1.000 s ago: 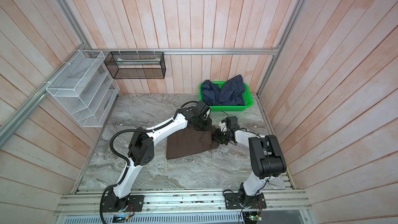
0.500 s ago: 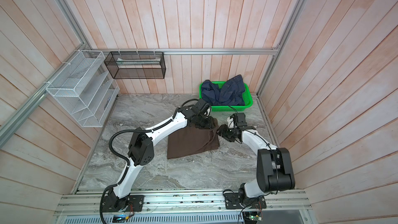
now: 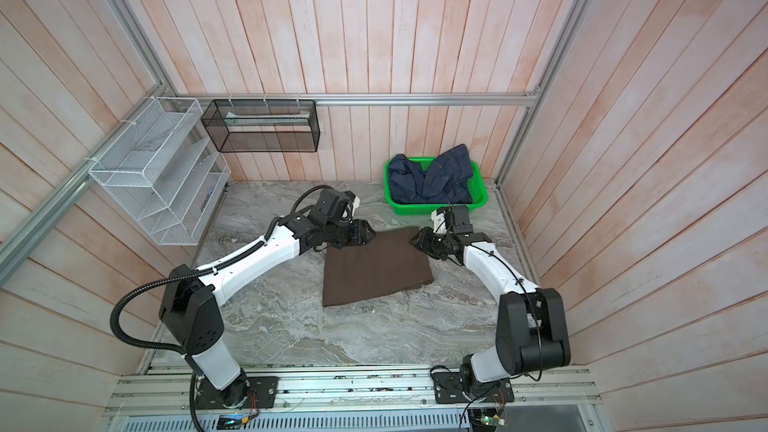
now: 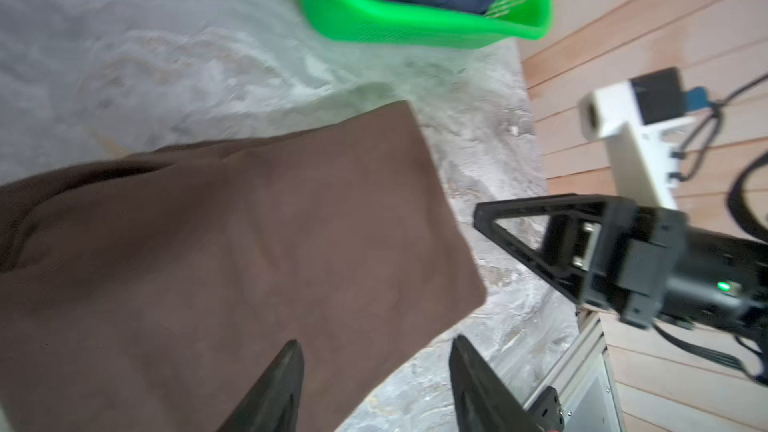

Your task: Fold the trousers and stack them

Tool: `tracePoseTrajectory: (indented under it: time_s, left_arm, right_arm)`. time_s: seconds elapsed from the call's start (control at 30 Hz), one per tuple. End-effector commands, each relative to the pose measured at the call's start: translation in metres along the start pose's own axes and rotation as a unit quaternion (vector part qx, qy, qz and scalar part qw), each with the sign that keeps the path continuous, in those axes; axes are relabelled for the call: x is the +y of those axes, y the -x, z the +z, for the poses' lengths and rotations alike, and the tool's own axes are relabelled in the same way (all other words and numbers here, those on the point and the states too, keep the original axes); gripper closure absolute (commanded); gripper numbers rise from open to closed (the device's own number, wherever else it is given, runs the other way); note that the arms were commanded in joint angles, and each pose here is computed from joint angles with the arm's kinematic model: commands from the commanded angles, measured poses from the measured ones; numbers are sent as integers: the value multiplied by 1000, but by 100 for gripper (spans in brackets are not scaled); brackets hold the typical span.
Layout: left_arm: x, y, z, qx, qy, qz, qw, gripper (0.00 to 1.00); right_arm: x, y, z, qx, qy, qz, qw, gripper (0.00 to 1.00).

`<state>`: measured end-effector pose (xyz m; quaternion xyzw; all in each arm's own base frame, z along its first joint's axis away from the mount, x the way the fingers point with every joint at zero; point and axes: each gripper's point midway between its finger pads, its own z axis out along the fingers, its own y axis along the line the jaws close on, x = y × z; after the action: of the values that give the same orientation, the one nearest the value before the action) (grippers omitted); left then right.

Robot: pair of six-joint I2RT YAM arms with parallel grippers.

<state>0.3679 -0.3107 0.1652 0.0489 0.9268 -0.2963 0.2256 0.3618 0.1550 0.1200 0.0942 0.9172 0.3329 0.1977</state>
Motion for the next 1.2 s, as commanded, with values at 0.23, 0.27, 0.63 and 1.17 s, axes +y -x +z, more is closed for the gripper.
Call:
tracePoseTrajectory:
  time_s: [0.23, 0.27, 0.63, 1.17]
  left_arm:
    - [105, -1, 44, 30, 8, -83, 996, 44]
    - [115, 1, 45, 27, 16, -90, 995, 44]
    - [153, -8, 39, 46, 40, -115, 991, 44]
    - [22, -28, 15, -12, 206, -18, 978, 20]
  right_arm:
    - [-44, -38, 34, 42, -6, 33, 999, 65]
    - [-48, -43, 35, 44, -9, 33, 998, 65]
    - [-47, -53, 26, 44, -5, 26, 999, 51]
    - [15, 17, -45, -109, 11, -51, 993, 39]
